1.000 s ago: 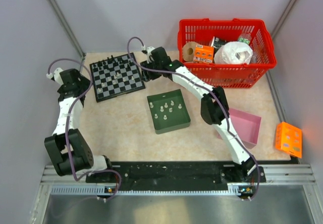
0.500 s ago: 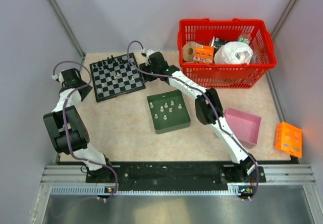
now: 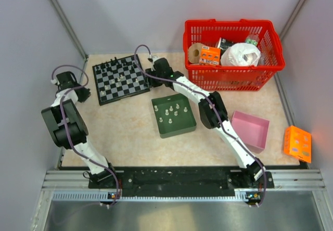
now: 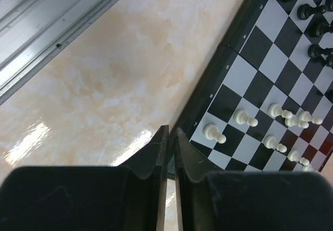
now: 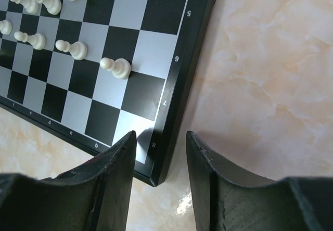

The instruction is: Set up the chess pieces on the board

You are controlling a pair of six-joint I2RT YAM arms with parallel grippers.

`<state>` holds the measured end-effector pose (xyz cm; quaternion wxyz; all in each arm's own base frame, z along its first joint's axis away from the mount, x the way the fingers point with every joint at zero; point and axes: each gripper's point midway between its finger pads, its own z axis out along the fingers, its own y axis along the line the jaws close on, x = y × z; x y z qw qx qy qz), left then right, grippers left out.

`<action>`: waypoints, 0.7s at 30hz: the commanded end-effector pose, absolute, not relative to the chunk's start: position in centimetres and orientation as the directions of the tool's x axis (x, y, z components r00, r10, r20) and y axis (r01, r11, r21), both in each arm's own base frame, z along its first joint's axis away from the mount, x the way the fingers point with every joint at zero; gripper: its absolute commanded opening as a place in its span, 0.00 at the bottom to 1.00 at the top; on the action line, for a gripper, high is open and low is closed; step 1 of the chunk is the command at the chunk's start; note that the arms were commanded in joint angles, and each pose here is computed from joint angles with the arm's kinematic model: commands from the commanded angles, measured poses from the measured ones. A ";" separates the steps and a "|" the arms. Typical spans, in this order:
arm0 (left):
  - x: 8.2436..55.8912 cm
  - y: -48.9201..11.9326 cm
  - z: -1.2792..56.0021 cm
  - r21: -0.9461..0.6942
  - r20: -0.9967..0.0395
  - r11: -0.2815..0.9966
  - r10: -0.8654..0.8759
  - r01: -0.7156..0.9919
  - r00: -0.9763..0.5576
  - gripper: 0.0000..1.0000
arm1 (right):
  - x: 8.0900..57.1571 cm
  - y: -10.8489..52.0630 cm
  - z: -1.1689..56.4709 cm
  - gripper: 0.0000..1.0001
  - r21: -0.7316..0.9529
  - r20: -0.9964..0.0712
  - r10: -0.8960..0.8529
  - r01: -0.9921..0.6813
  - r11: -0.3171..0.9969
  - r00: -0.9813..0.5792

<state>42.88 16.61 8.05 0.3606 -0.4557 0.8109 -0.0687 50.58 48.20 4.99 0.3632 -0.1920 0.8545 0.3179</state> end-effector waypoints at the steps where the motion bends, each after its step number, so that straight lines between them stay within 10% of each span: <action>1: 45.5 16.3 9.3 -0.533 -0.517 0.599 -0.789 -0.597 -0.331 0.13 | 51.0 49.1 5.1 0.42 0.468 -0.733 -0.045 -0.551 0.691 -0.678; 16: 46.7 15.2 6.0 -0.609 -0.395 0.543 -0.840 -0.579 -0.373 0.00 | 50.2 49.6 5.8 0.40 0.513 -0.714 -0.035 -0.556 0.654 -0.700; 21: 46.3 15.4 5.3 -0.593 -0.388 0.537 -0.843 -0.600 -0.372 0.18 | 49.9 49.9 5.5 0.44 0.539 -0.698 -0.026 -0.549 0.639 -0.716</action>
